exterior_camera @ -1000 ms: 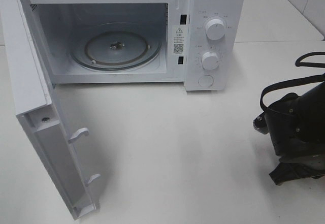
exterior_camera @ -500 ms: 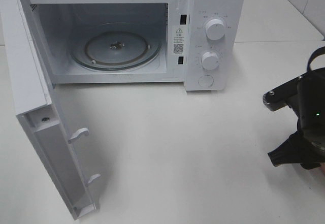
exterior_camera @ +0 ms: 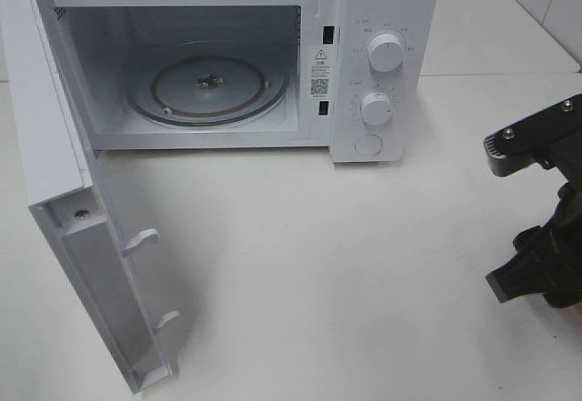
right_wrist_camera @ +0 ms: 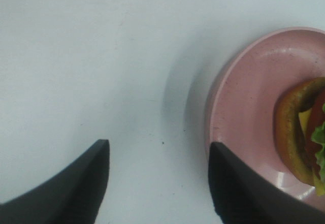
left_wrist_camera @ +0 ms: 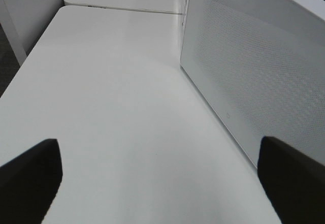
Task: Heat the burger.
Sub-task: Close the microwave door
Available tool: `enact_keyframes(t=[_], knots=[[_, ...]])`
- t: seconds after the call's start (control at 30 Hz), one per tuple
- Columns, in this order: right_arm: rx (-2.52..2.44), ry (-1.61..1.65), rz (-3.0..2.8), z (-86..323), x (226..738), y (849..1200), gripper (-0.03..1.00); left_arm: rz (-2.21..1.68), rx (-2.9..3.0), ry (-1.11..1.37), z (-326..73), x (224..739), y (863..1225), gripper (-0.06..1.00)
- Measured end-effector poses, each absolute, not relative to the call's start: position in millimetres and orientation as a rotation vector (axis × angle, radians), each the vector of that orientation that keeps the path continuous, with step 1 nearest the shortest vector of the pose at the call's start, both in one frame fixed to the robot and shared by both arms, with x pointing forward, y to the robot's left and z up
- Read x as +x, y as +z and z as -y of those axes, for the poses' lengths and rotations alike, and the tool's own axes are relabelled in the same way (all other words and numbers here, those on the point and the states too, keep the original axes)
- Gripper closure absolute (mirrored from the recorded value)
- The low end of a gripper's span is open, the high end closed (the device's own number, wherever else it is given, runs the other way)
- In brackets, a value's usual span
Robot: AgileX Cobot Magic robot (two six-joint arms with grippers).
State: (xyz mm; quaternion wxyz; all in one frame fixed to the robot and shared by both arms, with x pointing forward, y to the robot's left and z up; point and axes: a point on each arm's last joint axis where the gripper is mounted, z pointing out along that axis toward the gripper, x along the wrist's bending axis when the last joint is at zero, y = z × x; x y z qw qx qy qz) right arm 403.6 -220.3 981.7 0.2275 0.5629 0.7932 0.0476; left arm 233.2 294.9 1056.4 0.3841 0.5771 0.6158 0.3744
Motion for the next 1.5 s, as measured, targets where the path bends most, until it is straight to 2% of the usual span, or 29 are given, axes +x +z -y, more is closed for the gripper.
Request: enact_keyframes(t=[0.1, 0.13, 0.17, 0.27, 0.63, 0.97, 1.5], knots=[[1.533, 0.222, -2.241, 221, 393, 993, 0.33, -1.569, 1.471, 0.954, -295, 233, 1056, -0.05], [1.533, 0.222, -2.241, 221, 393, 993, 0.33, -1.569, 1.471, 0.954, -295, 233, 1056, -0.05], [1.541, 0.296, -2.264, 221, 386, 1001, 0.28, -1.569, 1.471, 0.954, -295, 233, 1056, -0.05], [1.543, 0.406, -2.285, 224, 374, 1012, 0.23, -1.569, 1.471, 0.954, -295, 233, 1056, -0.05], [1.561, 0.529, -2.281, 250, 331, 1039, 0.21, -1.569, 1.471, 0.954, -295, 233, 1056, -0.05], [1.597, 0.52, -2.259, 272, 303, 1046, 0.21, -1.569, 1.471, 0.954, -295, 233, 1056, -0.05], [1.616, 0.813, -1.941, 304, 263, 1055, 0.21, -1.569, 1.471, 0.954, -295, 233, 1056, -0.05]])
